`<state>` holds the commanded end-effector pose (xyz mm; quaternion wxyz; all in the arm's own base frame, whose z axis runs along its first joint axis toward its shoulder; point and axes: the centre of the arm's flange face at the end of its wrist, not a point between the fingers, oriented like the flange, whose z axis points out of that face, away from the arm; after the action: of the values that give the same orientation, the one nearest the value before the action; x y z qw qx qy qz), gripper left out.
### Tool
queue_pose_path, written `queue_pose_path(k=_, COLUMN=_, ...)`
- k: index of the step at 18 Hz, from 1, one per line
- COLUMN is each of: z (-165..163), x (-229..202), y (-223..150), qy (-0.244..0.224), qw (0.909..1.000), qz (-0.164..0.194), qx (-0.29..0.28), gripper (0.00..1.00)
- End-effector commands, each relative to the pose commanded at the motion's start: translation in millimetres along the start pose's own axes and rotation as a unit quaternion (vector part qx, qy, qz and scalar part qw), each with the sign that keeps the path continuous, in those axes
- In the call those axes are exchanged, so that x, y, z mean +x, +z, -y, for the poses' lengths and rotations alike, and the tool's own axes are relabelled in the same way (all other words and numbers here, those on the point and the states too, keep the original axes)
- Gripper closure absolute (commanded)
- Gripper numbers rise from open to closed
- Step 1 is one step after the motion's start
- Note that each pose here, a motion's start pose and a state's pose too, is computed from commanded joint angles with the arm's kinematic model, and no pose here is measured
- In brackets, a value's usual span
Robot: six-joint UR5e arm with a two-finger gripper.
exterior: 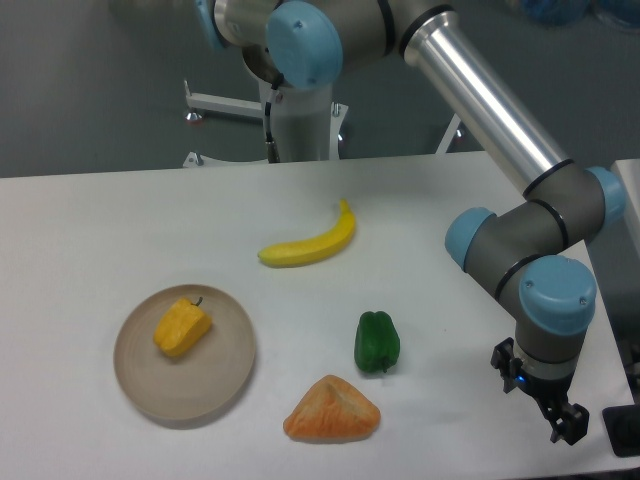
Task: Pick up the yellow pepper from the plate
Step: 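Move the gripper over the yellow pepper on the beige plate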
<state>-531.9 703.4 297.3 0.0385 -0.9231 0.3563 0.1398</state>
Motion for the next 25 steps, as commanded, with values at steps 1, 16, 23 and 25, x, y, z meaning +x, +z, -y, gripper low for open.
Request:
queue_pose_path(k=1, z=1, x=1, y=0, qy=-0.001, qw=1.0000, qz=-0.001, qx=0.000, gripper=0.01)
queue_pose_path(k=16, z=66, x=88, y=-105, qy=-0.047, qw=0.9984, qz=-0.032, qx=0.006, gripper=0.00)
queue_pose_path(k=23, z=120, x=158, y=-156, qy=-0.127, qw=0.9889, qz=-0.078, qx=-0.001, gripper=0.00)
queue_pose_path(k=25, z=140, x=177, y=-158, qy=-0.161, qw=0.9825, qz=-0.095, qx=-0.005, gripper=0.00)
